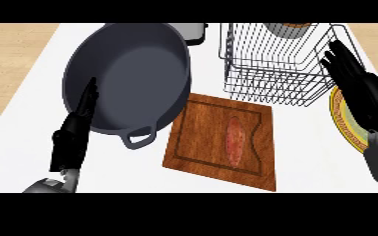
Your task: Pick the sweet potato from the cutting board and place it in the basket
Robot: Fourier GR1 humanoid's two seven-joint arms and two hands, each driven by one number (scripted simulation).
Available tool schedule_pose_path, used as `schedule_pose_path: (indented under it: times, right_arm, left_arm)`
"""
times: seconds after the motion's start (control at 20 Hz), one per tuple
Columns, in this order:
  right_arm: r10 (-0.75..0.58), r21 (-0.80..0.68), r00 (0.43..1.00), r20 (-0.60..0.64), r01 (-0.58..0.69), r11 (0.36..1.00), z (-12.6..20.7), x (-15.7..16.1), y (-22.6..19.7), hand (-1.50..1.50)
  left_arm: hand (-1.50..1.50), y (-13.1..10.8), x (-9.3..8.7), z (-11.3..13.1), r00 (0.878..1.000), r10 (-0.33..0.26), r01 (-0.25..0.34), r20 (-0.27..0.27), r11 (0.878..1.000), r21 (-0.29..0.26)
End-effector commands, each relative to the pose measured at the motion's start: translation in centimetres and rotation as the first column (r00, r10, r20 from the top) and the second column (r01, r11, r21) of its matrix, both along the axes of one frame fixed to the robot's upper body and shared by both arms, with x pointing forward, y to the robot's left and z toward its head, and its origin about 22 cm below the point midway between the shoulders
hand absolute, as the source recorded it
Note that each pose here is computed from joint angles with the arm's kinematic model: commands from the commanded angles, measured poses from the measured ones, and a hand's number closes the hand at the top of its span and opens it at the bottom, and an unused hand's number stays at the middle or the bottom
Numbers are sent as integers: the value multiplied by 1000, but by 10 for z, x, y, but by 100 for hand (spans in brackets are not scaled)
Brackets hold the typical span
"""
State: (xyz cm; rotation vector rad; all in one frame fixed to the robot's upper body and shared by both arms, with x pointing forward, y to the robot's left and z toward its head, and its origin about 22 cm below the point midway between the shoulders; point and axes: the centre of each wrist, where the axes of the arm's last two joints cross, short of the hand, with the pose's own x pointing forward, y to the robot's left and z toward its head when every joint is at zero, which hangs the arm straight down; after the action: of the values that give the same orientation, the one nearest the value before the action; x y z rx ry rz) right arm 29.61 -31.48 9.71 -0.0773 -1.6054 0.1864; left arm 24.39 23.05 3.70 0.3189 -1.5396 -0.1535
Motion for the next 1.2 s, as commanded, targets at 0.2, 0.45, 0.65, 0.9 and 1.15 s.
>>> schedule_pose_path:
  times: [0.2,0.45,0.65,0.9,1.15]
  right_arm:
    - [310,284,921,236,-370,884,15,23,99,150]
    - [613,167,731,302,-673,720,2,-9,191,150]
    - [566,-26,782,261,-580,814,-1,-27,233,-150]
    - [474,-489,862,178,-341,803,20,-6,207,-150]
    - [406,-725,906,119,-200,659,93,6,185,-150]
  left_arm:
    - [0,12,-23,-46,945,9,-53,-326,991,-125]
    - [0,26,-47,-55,888,-7,-67,-460,987,-144]
    - [0,42,-56,-63,869,14,-99,-494,984,-146]
    - [0,54,-55,-65,862,46,-138,-505,980,-147]
    - [0,63,-53,-64,862,45,-143,-506,977,-156]
